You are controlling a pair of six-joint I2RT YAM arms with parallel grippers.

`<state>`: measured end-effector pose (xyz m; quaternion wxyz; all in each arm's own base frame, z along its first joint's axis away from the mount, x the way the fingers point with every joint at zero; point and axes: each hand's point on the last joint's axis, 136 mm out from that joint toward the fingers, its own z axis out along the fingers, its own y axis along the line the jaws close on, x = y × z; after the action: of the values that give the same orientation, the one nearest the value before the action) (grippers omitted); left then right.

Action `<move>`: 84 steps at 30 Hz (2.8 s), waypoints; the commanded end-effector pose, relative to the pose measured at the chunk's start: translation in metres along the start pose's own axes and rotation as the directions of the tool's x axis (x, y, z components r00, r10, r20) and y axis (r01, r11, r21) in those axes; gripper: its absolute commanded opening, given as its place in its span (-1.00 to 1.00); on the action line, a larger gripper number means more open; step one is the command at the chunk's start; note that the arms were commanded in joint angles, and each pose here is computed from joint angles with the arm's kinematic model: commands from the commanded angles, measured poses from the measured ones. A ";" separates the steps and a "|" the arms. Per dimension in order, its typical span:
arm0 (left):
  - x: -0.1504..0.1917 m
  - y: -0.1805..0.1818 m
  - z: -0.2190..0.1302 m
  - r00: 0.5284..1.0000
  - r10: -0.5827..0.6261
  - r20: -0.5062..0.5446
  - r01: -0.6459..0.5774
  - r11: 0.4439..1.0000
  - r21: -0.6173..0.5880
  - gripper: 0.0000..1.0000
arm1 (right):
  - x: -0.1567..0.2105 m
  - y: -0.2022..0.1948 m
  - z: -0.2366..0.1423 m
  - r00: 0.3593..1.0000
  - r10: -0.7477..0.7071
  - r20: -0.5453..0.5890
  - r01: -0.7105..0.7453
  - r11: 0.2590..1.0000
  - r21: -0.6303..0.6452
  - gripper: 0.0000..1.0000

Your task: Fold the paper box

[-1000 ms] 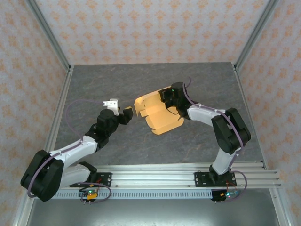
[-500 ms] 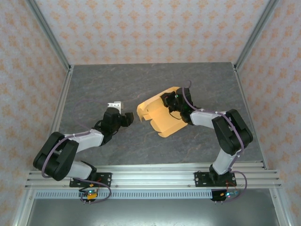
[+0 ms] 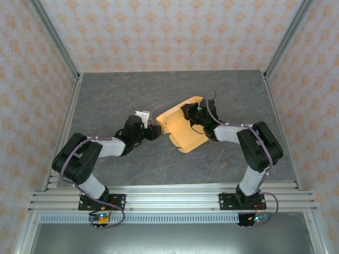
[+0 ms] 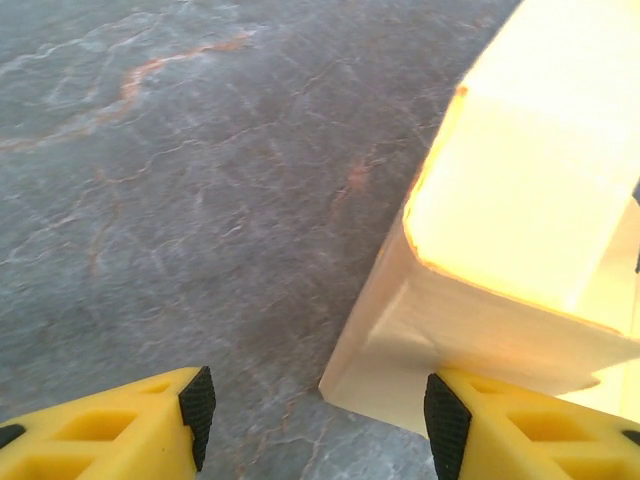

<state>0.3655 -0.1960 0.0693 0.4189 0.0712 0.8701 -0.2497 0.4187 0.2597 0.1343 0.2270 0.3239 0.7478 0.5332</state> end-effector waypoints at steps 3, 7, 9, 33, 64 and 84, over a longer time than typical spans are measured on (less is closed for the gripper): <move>-0.017 -0.022 0.004 0.997 0.064 0.046 -0.067 0.995 0.070 0.17 | 0.000 0.004 0.002 1.000 0.026 -0.008 -0.026 0.998 -0.059 -1.00; -0.014 -0.029 0.010 0.997 0.072 0.036 -0.075 0.993 0.087 0.15 | 0.001 0.001 0.003 0.999 0.050 -0.013 -0.051 0.996 -0.074 -1.00; -0.013 -0.035 0.011 0.996 0.079 0.039 -0.082 0.991 0.108 0.14 | 0.002 -0.001 0.003 0.998 0.055 -0.014 -0.056 0.996 -0.075 -1.00; -0.014 -0.024 -0.049 0.954 0.284 0.098 -0.289 0.956 0.046 0.38 | 0.000 -0.010 0.002 0.999 0.027 -0.031 -0.028 0.999 -0.031 -1.00; 0.001 -0.034 -0.012 0.869 0.471 0.153 -0.488 0.866 0.104 0.26 | 0.014 -0.003 -0.014 0.990 0.009 -0.137 -0.016 0.998 -0.053 -1.00; 0.034 -0.043 -0.029 0.850 0.484 0.207 -0.510 0.855 0.094 0.26 | 0.023 -0.003 -0.019 0.977 -0.019 -0.213 0.010 0.999 -0.042 -1.00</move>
<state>0.2960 -0.2291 0.0509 0.4871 0.3268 0.7776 -0.2263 0.3929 0.2613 0.1271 0.1540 0.2769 0.7568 0.5717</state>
